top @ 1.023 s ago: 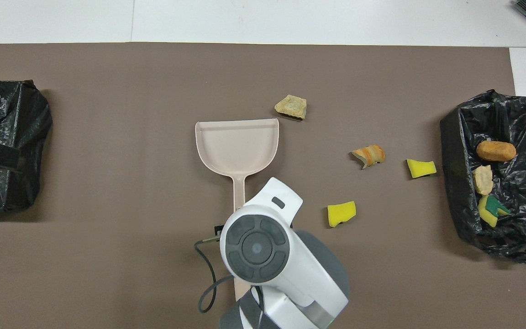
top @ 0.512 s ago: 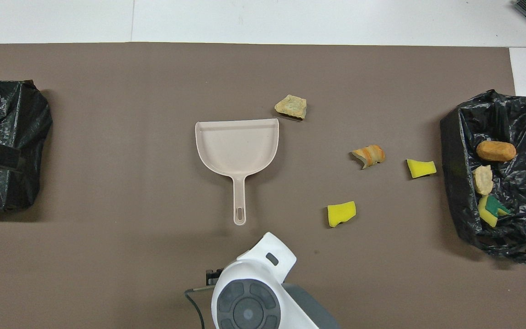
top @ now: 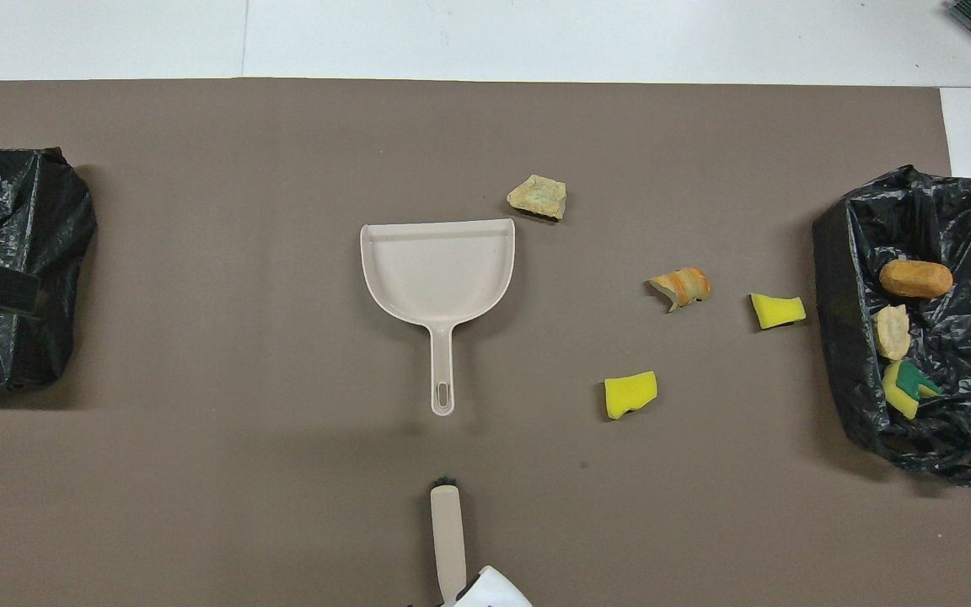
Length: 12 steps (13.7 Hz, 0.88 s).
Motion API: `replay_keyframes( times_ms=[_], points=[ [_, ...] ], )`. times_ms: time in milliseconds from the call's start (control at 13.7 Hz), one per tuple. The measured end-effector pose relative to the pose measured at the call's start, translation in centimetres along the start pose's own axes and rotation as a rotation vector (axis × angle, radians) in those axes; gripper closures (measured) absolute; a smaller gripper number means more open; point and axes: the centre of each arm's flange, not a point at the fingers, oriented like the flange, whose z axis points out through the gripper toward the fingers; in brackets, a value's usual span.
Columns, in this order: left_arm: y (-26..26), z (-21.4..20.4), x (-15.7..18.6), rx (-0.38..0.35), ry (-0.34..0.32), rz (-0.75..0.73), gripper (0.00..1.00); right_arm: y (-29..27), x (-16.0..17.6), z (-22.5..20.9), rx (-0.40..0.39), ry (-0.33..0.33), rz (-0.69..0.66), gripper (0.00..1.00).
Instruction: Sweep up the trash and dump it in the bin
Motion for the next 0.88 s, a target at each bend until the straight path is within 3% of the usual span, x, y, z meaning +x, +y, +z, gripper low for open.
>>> replay_keyframes(
  times_ms=[292,365,439,658,731,877],
  points=[
    [6.5,6.0,2.0,-0.005,0.03,0.027,0.0,-0.1,-3.2,3.2,-0.038,-0.013,-0.005,0.04],
    [9.9,8.4,2.4,-0.008,0.049,0.008,0.0,-0.3,-3.6,3.2,-0.038,-0.012,0.009,0.13],
    [13.6,10.8,2.4,-0.014,0.071,-0.012,0.0,-0.3,-3.7,3.0,-0.035,-0.01,0.021,0.33],
    [22.1,16.8,2.2,-0.037,0.091,-0.039,0.0,-0.2,-3.8,3.2,-0.039,-0.012,0.025,0.68],
    [24.9,19.2,2.3,-0.045,0.089,-0.039,0.0,-0.1,-3.8,3.4,-0.043,-0.013,0.026,0.74],
    [29.4,24.0,2.6,-0.054,0.072,-0.041,0.0,0.0,-3.7,3.4,-0.043,-0.014,0.03,0.74]
  ],
)
